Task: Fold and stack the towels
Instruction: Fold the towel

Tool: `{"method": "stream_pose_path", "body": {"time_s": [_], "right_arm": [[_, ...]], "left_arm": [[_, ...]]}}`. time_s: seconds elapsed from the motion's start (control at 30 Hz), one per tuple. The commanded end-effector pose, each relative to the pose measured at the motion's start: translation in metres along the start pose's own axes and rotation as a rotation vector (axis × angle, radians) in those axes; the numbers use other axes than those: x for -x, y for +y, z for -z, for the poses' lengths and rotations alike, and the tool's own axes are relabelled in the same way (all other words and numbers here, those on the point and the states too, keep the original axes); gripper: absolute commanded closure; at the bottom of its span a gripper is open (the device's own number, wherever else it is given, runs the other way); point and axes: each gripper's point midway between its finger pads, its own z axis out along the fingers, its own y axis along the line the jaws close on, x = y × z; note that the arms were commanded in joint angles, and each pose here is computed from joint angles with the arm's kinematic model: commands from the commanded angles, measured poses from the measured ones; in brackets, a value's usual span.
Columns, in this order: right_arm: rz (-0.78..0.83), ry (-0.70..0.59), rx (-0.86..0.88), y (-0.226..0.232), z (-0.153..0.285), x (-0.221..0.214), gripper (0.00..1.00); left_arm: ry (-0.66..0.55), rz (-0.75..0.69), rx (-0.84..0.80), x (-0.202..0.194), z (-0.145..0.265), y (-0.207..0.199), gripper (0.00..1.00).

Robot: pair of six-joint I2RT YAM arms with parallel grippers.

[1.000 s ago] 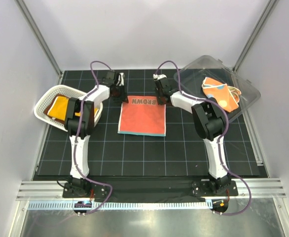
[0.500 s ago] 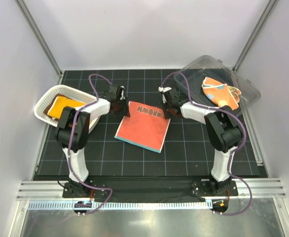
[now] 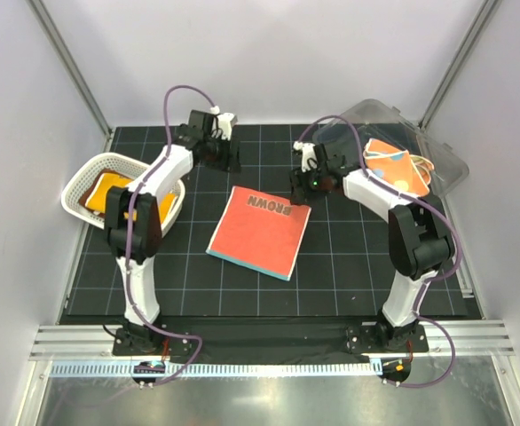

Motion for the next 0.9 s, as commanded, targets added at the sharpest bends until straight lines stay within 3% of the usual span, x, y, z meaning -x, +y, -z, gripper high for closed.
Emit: {"method": "stream_pose_path", "body": {"time_s": [0.0, 0.1, 0.17, 0.27, 0.87], "right_arm": [[0.025, 0.017, 0.125, 0.004, 0.008, 0.004, 0.38], [0.015, 0.028, 0.116, -0.01, 0.009, 0.004, 0.36], [0.016, 0.065, 0.117, -0.017, 0.005, -0.001, 0.36], [0.025, 0.115, 0.16, -0.015, 0.0, -0.01, 0.38], [0.036, 0.192, 0.133, -0.03, -0.023, -0.039, 0.43]], "left_arm": [[0.123, -0.145, -0.232, -0.02, -0.019, -0.013, 0.44], [0.145, -0.188, -0.313, -0.013, -0.023, -0.016, 0.44], [0.223, -0.185, -0.34, -0.03, -0.033, -0.014, 0.44], [0.242, -0.189, -0.338, -0.033, -0.044, -0.003, 0.43], [0.262, -0.184, -0.379, -0.046, -0.071, 0.005, 0.48]]}}
